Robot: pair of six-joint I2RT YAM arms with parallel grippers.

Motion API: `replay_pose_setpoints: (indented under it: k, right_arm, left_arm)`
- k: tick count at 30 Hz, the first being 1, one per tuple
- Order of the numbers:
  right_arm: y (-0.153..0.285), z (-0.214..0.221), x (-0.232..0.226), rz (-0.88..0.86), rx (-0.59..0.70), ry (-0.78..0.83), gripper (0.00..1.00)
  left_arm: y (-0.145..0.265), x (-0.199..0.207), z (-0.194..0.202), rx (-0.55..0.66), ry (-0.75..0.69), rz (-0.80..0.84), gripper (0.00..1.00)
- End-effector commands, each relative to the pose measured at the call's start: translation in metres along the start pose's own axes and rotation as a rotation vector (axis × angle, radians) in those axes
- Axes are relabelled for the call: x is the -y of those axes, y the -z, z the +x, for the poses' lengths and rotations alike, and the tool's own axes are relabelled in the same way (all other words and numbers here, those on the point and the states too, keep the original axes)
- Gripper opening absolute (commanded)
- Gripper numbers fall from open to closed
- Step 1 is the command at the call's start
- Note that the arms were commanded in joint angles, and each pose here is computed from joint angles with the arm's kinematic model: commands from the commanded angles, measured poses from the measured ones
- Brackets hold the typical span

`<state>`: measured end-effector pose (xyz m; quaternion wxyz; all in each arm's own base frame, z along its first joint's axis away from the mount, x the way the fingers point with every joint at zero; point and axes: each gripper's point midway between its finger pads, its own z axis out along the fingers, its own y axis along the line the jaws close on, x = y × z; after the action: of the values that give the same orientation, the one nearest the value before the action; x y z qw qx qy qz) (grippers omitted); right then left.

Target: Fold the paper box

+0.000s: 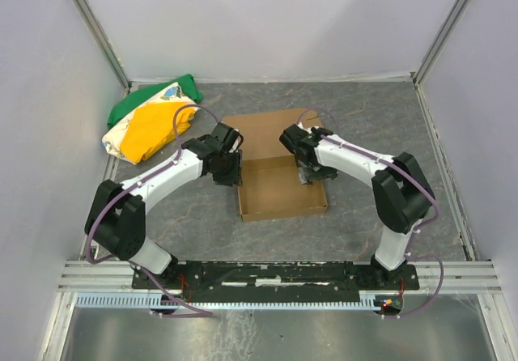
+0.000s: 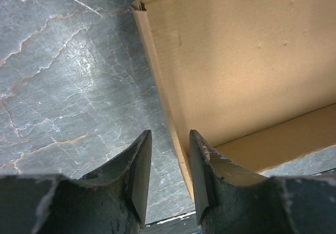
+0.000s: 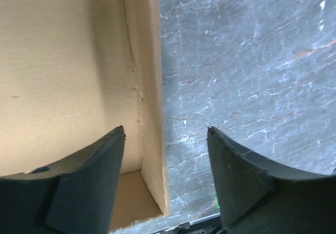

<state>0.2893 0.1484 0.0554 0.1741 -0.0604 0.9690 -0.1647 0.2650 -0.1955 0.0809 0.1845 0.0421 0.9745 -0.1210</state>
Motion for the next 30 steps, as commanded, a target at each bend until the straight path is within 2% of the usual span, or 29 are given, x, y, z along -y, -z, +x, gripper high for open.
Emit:
replay_pose_setpoints:
  k: [1,4,5,6,9,11,13,15,19,24,30]
  right_arm:
    - [0.048,-0.039,0.014,-0.05,0.142,-0.08,0.78]
    - [0.07,-0.061,0.028,-0.089,0.217,-0.139,0.93]
    - [0.074,-0.073,0.033,-0.124,0.245,-0.175,0.99]
    - [0.078,-0.083,0.037,-0.179,0.259,-0.211,1.0]
    - [0.081,-0.127,0.058,-0.407,0.281,-0.348,0.96]
    - [0.073,-0.154,0.072,-0.502,0.272,-0.404,0.9]
    - [0.065,-0.174,0.07,-0.583,0.253,-0.368,0.9]
    - [0.052,-0.187,0.06,-0.635,0.204,-0.327,0.9]
    - [0.022,-0.205,0.037,-0.707,0.147,-0.325,0.87]
    - [-0.007,-0.21,0.037,-0.678,0.114,-0.369,0.83]
    - [-0.028,-0.201,0.039,-0.633,0.061,-0.34,0.81]
  left_arm:
    - [0.03,0.011,-0.029,0.106,-0.018,0.02,0.43]
    - [0.047,0.006,-0.045,0.178,-0.01,-0.01,0.46]
    - [0.051,-0.001,-0.051,0.204,-0.002,-0.041,0.5]
    - [0.054,-0.011,-0.057,0.227,0.013,-0.08,0.54]
    - [0.057,-0.051,-0.083,0.251,0.117,-0.164,0.56]
    - [0.053,-0.077,-0.102,0.251,0.228,-0.133,0.57]
    - [0.049,-0.106,-0.12,0.258,0.342,-0.089,0.55]
    - [0.044,-0.121,-0.136,0.256,0.391,-0.07,0.55]
    - [0.027,-0.122,-0.16,0.23,0.397,0.002,0.54]
    - [0.004,-0.104,-0.171,0.198,0.404,0.133,0.5]
    - [-0.013,-0.106,-0.17,0.171,0.406,0.137,0.49]
